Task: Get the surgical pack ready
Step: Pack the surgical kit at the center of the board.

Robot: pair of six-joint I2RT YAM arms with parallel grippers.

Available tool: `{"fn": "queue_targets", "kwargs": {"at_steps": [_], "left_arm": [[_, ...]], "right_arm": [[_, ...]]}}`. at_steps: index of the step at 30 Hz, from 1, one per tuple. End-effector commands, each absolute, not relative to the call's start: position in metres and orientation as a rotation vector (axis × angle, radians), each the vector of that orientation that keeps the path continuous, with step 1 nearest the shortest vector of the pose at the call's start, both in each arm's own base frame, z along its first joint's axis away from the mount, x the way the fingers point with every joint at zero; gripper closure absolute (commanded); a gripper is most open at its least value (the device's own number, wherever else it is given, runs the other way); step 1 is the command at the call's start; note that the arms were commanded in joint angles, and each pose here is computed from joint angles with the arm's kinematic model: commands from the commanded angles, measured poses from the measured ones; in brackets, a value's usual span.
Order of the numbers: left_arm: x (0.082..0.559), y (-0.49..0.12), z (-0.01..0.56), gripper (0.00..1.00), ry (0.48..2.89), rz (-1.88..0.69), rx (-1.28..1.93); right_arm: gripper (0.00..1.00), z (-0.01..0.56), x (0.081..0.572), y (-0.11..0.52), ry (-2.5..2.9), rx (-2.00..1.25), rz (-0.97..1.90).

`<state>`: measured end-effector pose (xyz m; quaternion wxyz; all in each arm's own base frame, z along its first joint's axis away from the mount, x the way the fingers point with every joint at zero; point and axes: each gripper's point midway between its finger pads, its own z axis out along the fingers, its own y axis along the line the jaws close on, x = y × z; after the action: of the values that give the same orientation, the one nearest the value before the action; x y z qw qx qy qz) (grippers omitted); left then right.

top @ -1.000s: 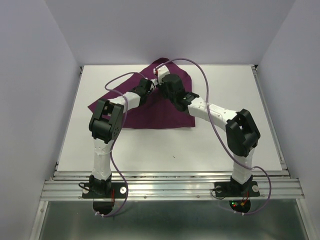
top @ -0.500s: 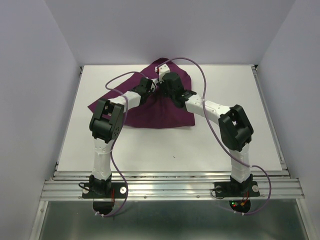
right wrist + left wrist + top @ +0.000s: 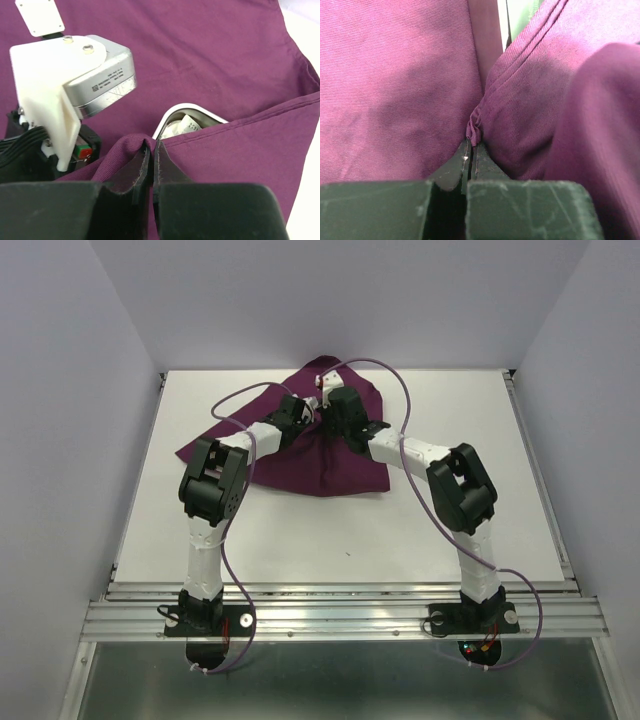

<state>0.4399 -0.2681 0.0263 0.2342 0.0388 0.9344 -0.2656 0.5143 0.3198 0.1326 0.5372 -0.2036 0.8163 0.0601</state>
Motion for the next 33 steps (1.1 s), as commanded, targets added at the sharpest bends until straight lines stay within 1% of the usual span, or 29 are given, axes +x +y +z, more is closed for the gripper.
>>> {"fn": "queue_targets", "kwargs": {"at_steps": [1,6,9,10,11,12,15,23,33], "left_arm": [[0.413,-0.229,-0.003,0.96,2.725,-0.523,0.116],[0.409,-0.223,0.000,0.77,2.733,-0.501,0.108],[0.409,-0.216,0.005,0.70,2.730,-0.472,0.101],[0.409,-0.214,0.009,0.64,2.722,-0.458,0.096],[0.409,-0.211,0.011,0.62,2.723,-0.452,0.088],[0.409,-0.209,0.012,0.57,2.723,-0.446,0.078],[0.412,-0.202,0.023,0.50,2.699,-0.446,0.046],[0.417,-0.170,0.041,0.48,2.678,-0.359,-0.031],[0.417,-0.132,0.052,0.48,2.660,-0.327,-0.139]], "right_arm": [[0.99,0.161,0.537,0.325,1.847,-0.399,0.188],[0.99,0.156,0.540,0.322,1.862,-0.397,0.188],[0.99,0.156,0.540,0.324,1.865,-0.403,0.194],[0.99,0.155,0.540,0.325,1.865,-0.404,0.198],[0.99,0.154,0.540,0.325,1.869,-0.405,0.199],[0.99,0.154,0.539,0.326,1.870,-0.407,0.204],[0.99,0.150,0.540,0.328,1.877,-0.413,0.210],[0.99,0.141,0.542,0.331,1.894,-0.425,0.211],[0.99,0.120,0.547,0.334,1.932,-0.438,0.201]]}}
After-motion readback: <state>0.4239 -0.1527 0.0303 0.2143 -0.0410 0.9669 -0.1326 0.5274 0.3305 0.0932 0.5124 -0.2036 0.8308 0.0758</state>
